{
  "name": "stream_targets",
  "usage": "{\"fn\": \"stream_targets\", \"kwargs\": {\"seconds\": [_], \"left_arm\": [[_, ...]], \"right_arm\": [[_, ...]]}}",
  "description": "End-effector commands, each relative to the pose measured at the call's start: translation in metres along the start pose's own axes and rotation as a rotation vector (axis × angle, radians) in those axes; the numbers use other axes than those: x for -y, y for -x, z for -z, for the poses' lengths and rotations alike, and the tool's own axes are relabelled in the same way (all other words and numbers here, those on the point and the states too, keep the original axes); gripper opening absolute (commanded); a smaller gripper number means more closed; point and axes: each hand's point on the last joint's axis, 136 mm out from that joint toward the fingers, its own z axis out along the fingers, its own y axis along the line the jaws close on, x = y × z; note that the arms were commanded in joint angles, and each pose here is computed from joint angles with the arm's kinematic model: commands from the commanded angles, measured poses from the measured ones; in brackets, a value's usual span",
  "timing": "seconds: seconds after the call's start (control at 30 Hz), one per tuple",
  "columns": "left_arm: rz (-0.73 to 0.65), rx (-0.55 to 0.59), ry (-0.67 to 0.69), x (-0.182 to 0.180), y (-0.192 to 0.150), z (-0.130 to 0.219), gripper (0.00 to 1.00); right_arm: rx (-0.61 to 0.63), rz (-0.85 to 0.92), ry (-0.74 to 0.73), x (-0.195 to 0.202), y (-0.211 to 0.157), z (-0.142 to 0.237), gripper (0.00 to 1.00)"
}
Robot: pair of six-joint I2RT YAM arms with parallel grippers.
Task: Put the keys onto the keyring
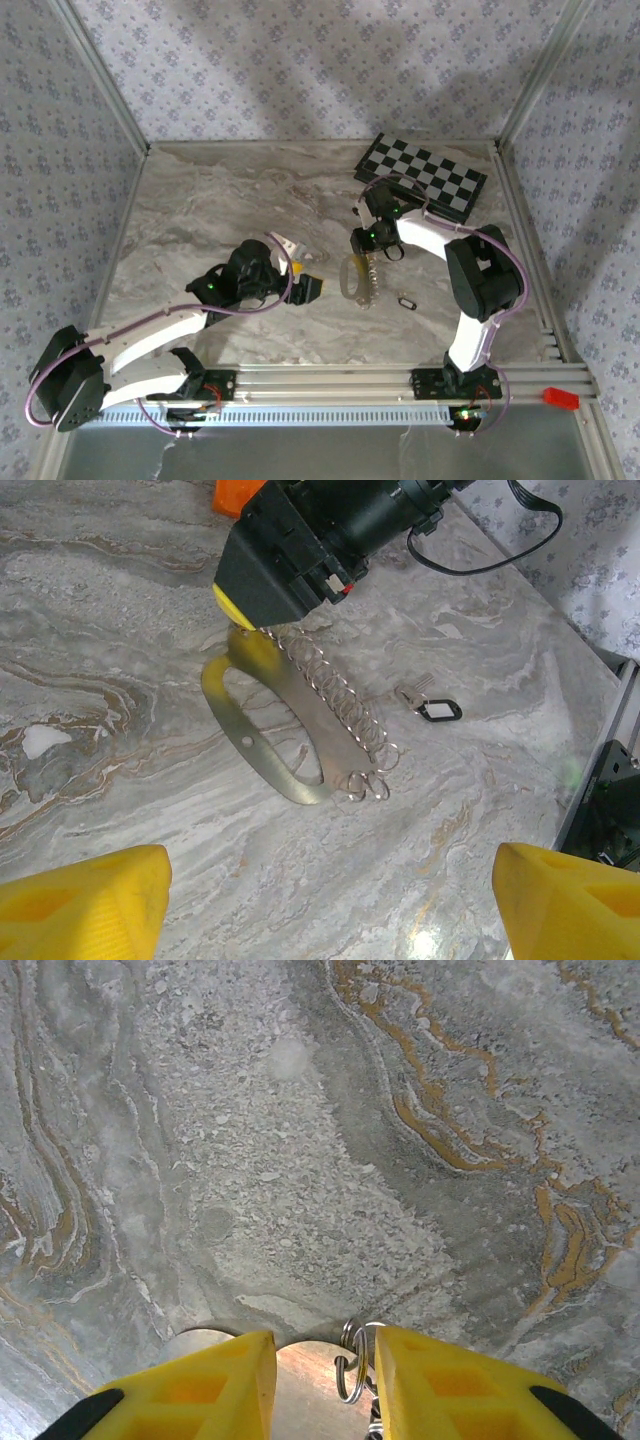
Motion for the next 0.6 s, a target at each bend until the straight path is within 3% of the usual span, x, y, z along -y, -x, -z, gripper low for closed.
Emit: {"fn": "stream_targets", "kwargs": {"seconds": [0.0,0.57], "left_arm": [[-0.024,0.034,-0.023,0.0044,0.0079,0.0039,0.84],[-0.035,0.038,-0.023,0.0054,0.0096,0.0058,0.84]], "right_arm": [[-0.026,-0.005,-0.022,0.0029,-0.0067,-0.0028,0.34],[-0.056,-0.014,0.002,0.0023,-0.0144,-0.0097,0.28]]}}
